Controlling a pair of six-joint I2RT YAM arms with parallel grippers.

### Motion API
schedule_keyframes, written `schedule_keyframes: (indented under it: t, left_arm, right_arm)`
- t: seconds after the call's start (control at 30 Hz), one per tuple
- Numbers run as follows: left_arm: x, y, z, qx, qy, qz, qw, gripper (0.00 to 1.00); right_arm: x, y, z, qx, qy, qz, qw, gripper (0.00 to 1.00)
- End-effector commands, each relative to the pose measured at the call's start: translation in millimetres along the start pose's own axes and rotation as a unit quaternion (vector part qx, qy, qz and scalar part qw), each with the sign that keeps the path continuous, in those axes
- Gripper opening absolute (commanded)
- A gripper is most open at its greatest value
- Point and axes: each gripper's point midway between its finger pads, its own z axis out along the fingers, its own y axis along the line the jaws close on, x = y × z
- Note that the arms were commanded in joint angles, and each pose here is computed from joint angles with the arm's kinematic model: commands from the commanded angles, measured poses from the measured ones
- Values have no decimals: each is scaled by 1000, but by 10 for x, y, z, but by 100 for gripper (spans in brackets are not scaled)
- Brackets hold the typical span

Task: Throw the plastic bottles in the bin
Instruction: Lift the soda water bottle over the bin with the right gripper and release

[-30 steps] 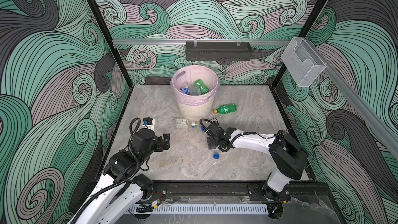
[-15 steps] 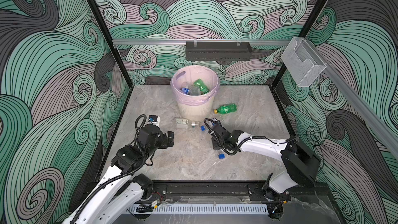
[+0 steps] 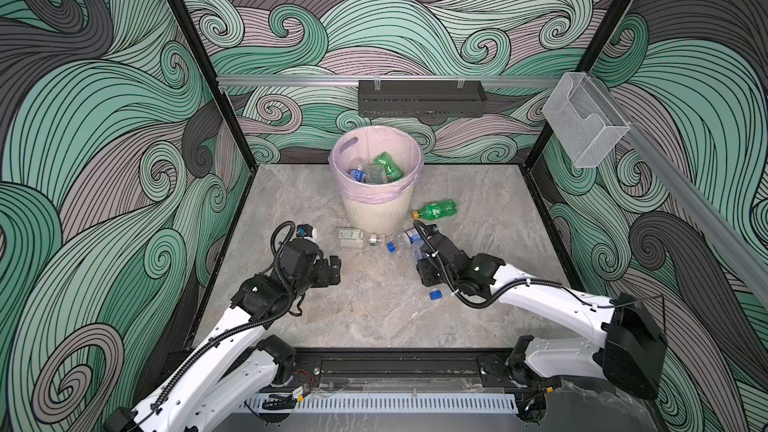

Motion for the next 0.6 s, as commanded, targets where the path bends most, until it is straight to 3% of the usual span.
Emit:
schedule_keyframes:
  t: [0.0,0.17,0.27,0.4,0.57]
  left_arm:
    - [-59,-5,-2,3,-9,-12,1000,96]
    - [-81,-21,-2,6,-12,-12,1000,95]
    - [-78,-40,1,11,-11,-13,1000,95]
    - [-89,-59,-33,16,-10,-11,1000,95]
    - [-87,-71,-60,21,-9,-12,1000,95]
  right_arm:
    - [-92,-87,-125,7,-18,-14,1000,52]
    - [-865,170,-619,-73,-103,-17,992,52]
    - [-1607,443,-1087,-133,-175,-38,975,53]
    - [-2605,686,-1447,-176,-248,-49,951,56]
    - [-3554,583,-1207,-139,-295,-6,945,88]
